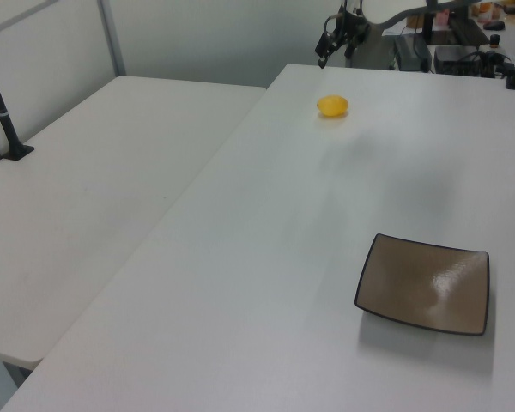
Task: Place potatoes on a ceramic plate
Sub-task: 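Move the open gripper over the yellow potato and lower it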
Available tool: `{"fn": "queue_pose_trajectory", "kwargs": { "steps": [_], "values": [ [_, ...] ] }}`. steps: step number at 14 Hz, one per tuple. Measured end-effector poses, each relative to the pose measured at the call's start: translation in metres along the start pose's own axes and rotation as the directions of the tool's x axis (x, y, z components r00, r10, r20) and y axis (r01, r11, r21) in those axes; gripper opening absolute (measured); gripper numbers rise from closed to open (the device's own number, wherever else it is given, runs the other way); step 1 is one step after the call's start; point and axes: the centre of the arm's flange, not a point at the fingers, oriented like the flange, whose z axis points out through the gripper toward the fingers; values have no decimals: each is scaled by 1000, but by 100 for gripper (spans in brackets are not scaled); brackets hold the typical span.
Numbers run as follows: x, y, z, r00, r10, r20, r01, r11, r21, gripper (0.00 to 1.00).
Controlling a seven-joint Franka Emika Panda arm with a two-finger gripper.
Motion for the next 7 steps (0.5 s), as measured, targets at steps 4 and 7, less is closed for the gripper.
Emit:
{"fn": "queue_pose_trajectory", "kwargs": {
  "steps": [4, 7],
  "values": [
    [1, 15, 40, 995, -93, -42, 93, 996, -16, 100],
    [5, 30, 59, 962, -270, -33, 268, 963, -40, 100]
  ]
}}
